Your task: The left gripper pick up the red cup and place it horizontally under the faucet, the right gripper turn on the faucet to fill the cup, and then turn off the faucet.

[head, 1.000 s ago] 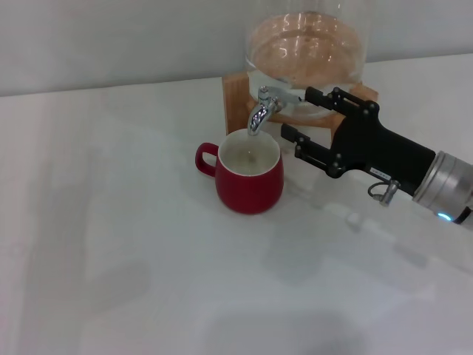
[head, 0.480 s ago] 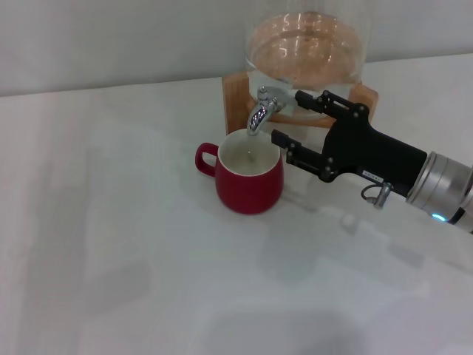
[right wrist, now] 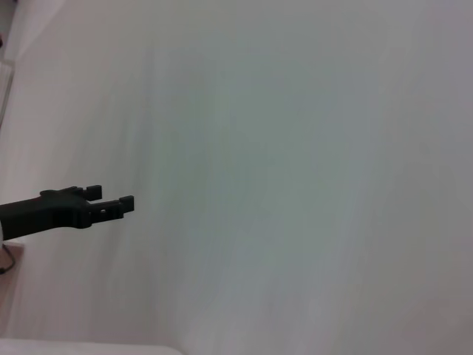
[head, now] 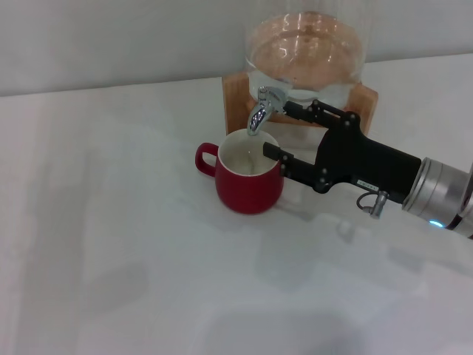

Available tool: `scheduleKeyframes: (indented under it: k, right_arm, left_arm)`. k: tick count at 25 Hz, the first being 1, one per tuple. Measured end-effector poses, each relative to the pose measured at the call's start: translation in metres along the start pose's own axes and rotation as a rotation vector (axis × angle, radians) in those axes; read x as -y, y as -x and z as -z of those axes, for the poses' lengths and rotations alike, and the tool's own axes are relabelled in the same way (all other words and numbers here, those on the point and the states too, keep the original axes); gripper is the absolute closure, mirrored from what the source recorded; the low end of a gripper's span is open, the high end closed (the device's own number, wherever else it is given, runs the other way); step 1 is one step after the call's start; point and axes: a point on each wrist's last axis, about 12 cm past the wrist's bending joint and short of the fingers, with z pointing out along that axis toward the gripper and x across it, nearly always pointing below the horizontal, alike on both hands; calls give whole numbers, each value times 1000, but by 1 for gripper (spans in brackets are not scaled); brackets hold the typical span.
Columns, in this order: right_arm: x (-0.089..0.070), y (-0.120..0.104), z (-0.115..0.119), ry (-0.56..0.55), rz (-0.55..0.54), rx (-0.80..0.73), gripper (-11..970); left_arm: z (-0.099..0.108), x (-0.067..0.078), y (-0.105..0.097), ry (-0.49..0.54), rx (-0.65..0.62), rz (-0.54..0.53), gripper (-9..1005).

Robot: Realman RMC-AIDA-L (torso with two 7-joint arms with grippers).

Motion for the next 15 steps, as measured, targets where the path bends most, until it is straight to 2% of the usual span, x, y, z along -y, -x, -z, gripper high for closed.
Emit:
scheduleKeyframes:
  k: [15]
  right_arm:
    - [1, -1, 14, -36, 9, -6, 297]
  left_arm:
    - [0, 1, 0, 0, 1, 1, 112]
